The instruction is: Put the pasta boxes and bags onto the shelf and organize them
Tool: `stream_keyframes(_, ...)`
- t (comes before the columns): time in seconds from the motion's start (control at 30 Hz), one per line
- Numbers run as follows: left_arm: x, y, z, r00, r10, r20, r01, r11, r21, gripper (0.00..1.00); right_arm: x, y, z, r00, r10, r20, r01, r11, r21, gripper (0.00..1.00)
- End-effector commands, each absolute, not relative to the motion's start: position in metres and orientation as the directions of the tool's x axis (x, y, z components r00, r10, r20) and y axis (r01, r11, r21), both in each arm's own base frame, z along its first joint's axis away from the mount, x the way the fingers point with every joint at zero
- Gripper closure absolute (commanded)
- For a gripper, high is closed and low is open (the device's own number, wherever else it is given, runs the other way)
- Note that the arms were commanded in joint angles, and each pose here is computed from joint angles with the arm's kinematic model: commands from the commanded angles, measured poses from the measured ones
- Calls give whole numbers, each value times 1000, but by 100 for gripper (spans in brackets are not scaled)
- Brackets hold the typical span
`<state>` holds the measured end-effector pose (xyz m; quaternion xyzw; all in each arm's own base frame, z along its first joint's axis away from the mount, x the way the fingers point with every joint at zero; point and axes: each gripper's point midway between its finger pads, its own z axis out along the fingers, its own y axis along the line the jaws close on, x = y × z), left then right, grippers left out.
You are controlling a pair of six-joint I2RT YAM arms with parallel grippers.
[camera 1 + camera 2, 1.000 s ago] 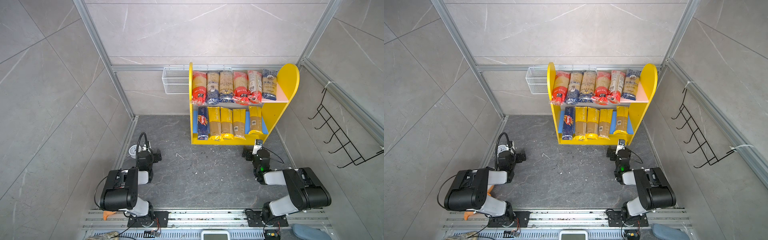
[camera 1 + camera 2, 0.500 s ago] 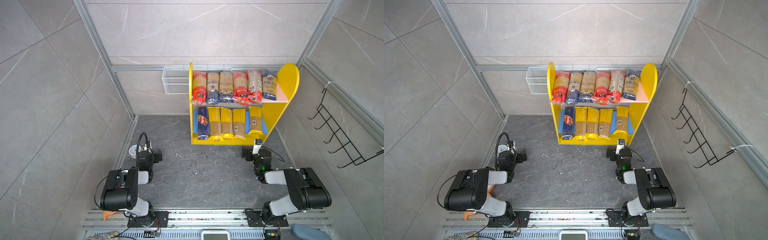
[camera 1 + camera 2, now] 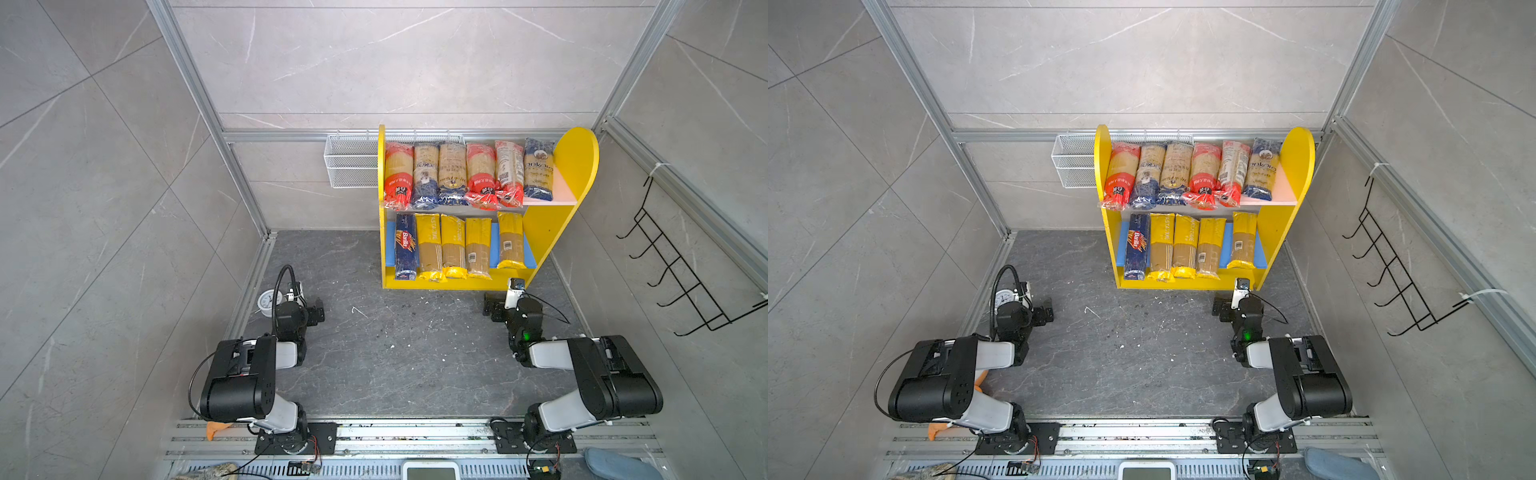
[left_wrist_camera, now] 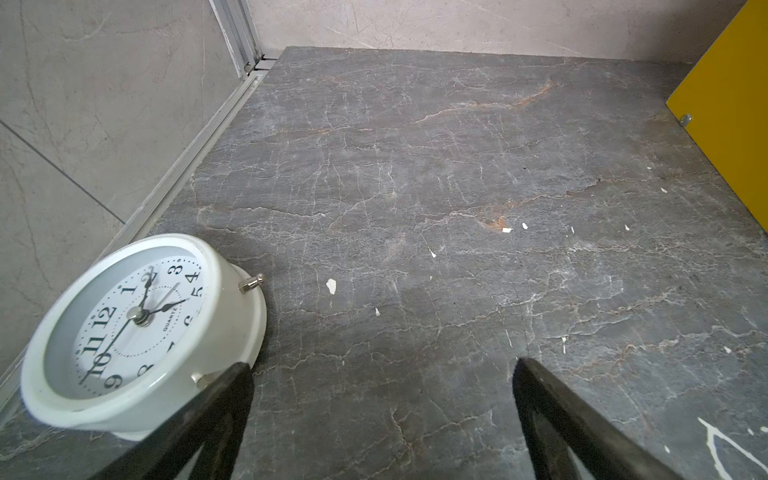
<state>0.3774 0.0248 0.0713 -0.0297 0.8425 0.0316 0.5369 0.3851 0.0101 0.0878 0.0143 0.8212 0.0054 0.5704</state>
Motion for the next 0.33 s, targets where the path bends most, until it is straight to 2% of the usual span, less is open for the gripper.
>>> stream_keyframes(0.0, 386, 25, 86, -377, -28, -926, -83, 997, 4, 0, 390, 12, 95, -335, 14, -942, 2, 1000, 15, 0)
stream_keyframes(0.3, 385, 25, 86, -377, -28, -926, -84, 996, 4, 0, 390, 12, 94, -336, 13, -942, 1, 1000, 13, 0)
